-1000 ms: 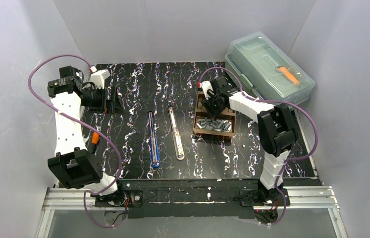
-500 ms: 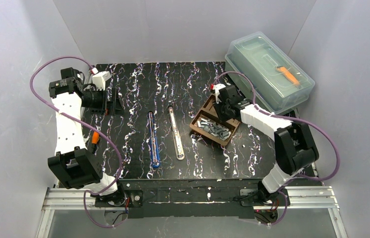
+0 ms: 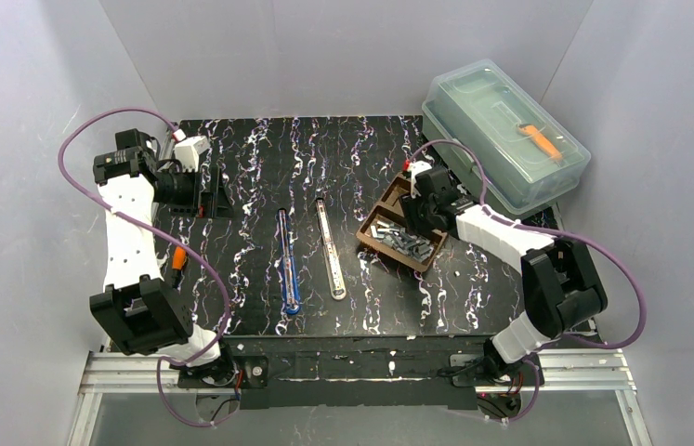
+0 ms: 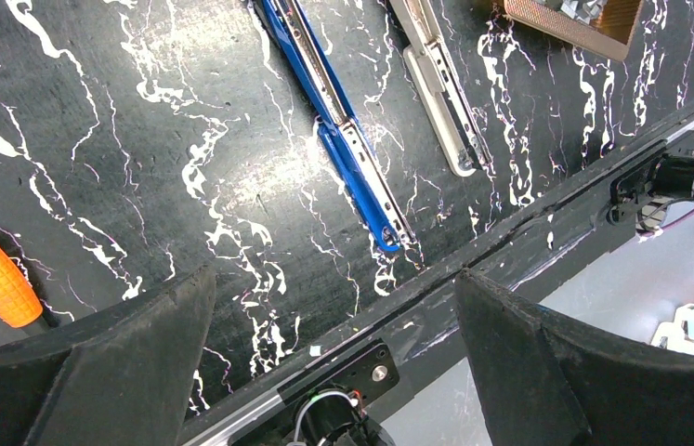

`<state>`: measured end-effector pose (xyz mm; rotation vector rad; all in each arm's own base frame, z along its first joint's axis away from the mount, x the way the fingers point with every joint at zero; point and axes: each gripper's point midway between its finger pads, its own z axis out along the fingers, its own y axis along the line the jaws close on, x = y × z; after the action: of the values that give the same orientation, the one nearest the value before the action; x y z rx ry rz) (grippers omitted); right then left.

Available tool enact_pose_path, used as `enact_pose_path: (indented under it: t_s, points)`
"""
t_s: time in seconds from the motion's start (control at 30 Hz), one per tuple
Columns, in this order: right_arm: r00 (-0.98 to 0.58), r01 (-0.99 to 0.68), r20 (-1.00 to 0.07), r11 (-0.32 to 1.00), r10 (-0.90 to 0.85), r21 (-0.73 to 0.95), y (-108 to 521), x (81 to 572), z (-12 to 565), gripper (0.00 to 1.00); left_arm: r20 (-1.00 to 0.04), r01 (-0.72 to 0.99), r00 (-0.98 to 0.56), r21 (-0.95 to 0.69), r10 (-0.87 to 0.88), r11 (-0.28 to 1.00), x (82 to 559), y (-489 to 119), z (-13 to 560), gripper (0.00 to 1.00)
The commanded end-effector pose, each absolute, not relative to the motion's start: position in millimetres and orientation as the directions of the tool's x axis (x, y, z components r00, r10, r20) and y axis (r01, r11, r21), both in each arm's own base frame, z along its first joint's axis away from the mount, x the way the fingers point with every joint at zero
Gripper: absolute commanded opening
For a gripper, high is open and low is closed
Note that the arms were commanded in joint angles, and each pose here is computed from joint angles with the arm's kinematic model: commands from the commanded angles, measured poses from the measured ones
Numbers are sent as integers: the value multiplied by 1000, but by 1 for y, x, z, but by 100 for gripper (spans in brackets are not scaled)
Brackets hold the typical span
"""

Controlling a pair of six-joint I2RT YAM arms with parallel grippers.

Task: Load the staples into the stapler
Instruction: Adjust the staple box at the center of the board.

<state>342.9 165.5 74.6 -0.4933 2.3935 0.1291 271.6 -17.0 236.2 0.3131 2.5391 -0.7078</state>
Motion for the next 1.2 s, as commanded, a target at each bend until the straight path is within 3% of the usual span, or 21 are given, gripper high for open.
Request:
enact_pose_path:
  t_s: [0.0,0.17,0.3,0.4,0.7,0.87,1.17]
  points:
    - [-634,-415,-711,910,-303,-18,184,364,108,59,-542,372,-835,-433,92,821,262,-27,249,99]
    - [-586,-441,-739,896,-332,-52,188,378,123,65,-542,370,-836,-434,90,821,262,-27,249,99]
    - [-579,-492,-717,868,-388,-73,195,386,112,79,-548,374,-831,-430,91,821,262,-27,252,99]
    - [-587,-518,-694,852,-416,-72,199,387,101,81,-553,381,-827,-423,98,822,261,-27,253,99]
    - [-600,-518,-692,854,-402,-48,204,389,84,63,-561,384,-822,-418,99,823,259,-28,256,99]
    - [-608,-490,-695,870,-383,-51,198,385,80,39,-569,391,-816,-418,99,820,259,-29,258,99]
    - [-630,-410,-696,909,-344,-78,176,370,77,31,-585,402,-805,-414,99,817,261,-30,262,99]
